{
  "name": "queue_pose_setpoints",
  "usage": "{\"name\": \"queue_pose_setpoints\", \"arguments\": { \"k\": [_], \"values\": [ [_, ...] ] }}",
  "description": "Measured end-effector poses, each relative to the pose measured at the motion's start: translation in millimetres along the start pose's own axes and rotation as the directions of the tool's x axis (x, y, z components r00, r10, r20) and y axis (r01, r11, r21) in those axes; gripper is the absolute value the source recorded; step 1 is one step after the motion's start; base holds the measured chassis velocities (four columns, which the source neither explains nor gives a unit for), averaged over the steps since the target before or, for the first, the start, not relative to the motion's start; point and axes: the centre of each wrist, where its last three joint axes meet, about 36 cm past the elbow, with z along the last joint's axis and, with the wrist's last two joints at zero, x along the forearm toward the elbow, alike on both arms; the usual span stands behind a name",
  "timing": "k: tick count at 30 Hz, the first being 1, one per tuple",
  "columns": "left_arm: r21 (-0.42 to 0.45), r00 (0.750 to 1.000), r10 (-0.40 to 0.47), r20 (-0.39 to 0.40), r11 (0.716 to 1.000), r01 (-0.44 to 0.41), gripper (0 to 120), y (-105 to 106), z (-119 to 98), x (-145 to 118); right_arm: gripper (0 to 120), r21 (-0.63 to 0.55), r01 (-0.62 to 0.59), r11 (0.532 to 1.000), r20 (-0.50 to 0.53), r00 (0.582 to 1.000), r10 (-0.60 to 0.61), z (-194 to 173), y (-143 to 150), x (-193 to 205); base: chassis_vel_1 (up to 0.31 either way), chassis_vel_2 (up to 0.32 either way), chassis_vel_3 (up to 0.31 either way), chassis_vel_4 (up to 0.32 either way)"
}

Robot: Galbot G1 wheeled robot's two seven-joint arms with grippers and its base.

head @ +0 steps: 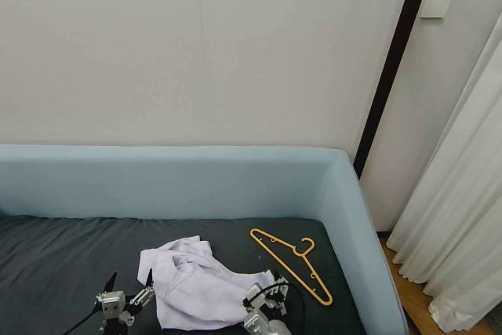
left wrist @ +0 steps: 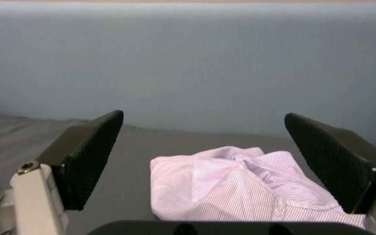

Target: Pick up the clothes from the sofa and hang them on the clothes hanger.

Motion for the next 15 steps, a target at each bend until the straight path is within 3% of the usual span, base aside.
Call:
{"name": "queue_pose_setpoints", "arguments": {
  "k": [9,15],
  "values": [
    [-0.003,1.0,0.012,0.002,1.0,-0.012,98,-2.7,0.1,-1.4,51,-0.004,0.016,1.0,-0.009,1.0,-0.016,4.9,-5.1,6.5,0.0,0.0,0.0,0.0],
    [-0.002,1.0,0.017,0.005,1.0,-0.017,98,-4.2,-1.9,-2.6,25,-0.022,0.037,0.999,-0.021,0.999,-0.037,7.1,-9.8,13.0,0.0,0.0,0.0,0.0]
  ]
}}
